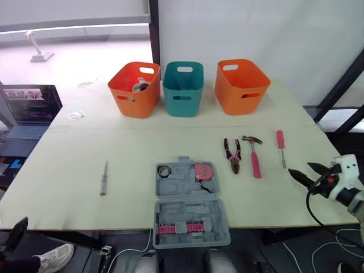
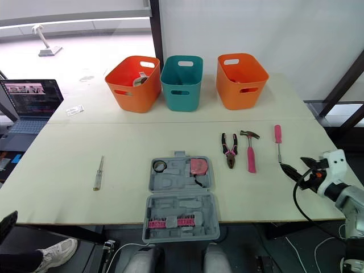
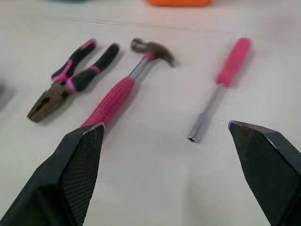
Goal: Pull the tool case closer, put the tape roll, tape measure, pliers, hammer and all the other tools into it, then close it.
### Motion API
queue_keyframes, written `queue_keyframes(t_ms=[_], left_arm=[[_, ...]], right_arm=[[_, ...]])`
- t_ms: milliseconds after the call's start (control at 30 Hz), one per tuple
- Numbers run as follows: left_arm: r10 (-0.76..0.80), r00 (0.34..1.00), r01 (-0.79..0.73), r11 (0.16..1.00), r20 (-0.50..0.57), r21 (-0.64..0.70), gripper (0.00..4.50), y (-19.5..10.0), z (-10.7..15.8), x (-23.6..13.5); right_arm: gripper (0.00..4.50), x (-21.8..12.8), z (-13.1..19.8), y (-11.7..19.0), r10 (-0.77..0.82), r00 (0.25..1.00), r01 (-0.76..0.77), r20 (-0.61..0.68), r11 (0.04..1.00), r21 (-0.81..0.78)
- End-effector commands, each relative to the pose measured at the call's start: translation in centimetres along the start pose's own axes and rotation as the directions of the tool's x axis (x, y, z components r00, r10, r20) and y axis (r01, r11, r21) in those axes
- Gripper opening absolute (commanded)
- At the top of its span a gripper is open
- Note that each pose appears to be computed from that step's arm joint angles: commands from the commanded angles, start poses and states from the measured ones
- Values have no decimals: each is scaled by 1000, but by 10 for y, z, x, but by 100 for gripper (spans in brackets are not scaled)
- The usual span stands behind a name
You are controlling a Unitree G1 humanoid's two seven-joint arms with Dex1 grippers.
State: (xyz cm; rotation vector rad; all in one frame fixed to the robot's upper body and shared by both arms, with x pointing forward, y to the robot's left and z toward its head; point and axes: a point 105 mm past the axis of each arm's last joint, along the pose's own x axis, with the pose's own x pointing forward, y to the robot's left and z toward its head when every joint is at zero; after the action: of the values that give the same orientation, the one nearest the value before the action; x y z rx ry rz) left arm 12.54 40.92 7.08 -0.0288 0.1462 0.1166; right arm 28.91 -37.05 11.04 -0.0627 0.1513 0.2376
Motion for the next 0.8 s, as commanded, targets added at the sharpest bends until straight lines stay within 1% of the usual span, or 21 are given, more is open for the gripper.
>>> queue_keyframes(t_ms=[33,100,167,200,267,300,333,367,400,467,533,600,667,733,800], left_arm=[[32,997,-35,998,65,44,450,10,16,-4],[31,992,-30,1000,120,-9,450,7,23,5],[-5,988,10,1000,156,-26,450,-1,34,18],[-33,986,36,999,166,-14,450,-6,39,24],[-151,970,145,988,188,46,450,-27,59,44],[-253,947,240,967,197,90,450,-47,74,56],[-370,909,356,929,193,105,450,-70,86,65],[-477,864,462,878,162,123,450,-92,92,71],[-592,800,571,800,92,186,450,-118,95,75],[-729,684,709,653,-33,265,450,-157,96,77],[-800,592,789,553,-94,268,450,-183,100,79],[-845,515,843,469,-144,263,450,-204,103,81],[-876,455,877,407,-163,256,450,-223,109,83],[-897,413,893,364,-160,263,450,-237,115,83],[-903,399,894,345,-157,286,450,-244,119,83]], right_arm=[[447,-4,10,-3,-31,998,32,58,999,-24],[447,3,15,2,-23,996,24,85,1000,-11],[447,11,30,7,-10,989,6,148,1000,24],[447,15,36,11,0,986,-6,169,999,34],[447,24,50,27,61,978,-71,200,997,42],[447,29,57,39,105,972,-118,212,992,52],[447,34,61,52,151,966,-166,211,985,53],[447,37,61,63,191,961,-205,200,977,53],[447,40,59,78,230,956,-243,185,968,53],[447,43,54,105,292,943,-303,160,951,51],[447,44,51,131,344,929,-352,132,935,36],[447,43,47,152,377,921,-381,101,924,21],[447,42,40,168,390,919,-391,57,920,3],[447,44,34,176,359,933,-360,28,933,12],[447,49,30,177,299,954,-300,21,952,63]])
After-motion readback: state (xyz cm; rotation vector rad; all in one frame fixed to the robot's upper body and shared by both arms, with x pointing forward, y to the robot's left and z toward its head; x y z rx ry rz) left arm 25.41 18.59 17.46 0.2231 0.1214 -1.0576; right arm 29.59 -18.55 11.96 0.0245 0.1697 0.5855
